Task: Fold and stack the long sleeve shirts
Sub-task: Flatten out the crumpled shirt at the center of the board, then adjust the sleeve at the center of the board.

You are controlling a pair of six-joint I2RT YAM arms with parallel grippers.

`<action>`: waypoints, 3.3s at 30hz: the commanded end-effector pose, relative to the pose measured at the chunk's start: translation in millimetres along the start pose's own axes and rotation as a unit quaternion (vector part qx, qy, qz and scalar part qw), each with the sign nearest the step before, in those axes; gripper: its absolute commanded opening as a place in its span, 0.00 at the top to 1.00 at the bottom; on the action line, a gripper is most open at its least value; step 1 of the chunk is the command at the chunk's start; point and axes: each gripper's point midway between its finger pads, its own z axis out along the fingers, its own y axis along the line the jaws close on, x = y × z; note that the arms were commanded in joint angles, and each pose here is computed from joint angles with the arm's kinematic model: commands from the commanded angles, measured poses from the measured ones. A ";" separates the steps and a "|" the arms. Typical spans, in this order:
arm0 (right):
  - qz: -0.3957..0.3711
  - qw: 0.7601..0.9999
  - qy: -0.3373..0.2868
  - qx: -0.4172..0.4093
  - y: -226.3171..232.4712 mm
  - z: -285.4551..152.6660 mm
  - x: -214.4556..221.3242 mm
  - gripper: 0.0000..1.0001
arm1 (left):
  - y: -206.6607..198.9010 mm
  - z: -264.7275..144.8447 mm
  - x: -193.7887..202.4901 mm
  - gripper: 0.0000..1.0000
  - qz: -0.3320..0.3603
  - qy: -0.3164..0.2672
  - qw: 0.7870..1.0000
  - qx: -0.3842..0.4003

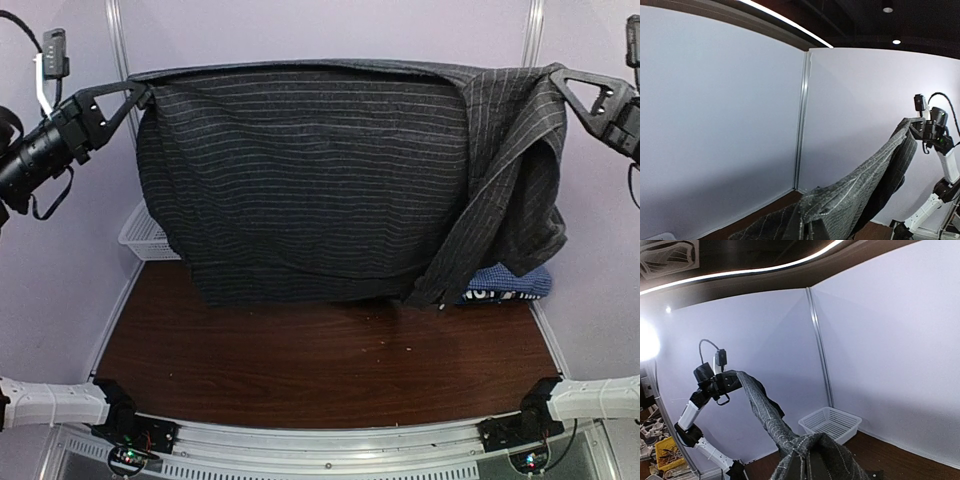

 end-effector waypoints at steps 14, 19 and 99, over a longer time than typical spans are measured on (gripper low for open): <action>0.047 0.988 -0.092 -0.112 63.6 -64.4 -53.8 1.00 | -52.5 -73.4 -71.3 1.00 -0.018 -0.110 0.991 0.071; 0.034 0.996 -0.037 0.071 -16.4 -22.7 -13.8 1.00 | 25.3 -29.2 -35.2 1.00 -0.009 -0.061 0.993 -0.104; 0.214 0.748 0.459 0.429 -231.7 -97.5 535.9 0.25 | 181.5 90.2 356.7 0.09 -0.126 0.252 0.947 -0.156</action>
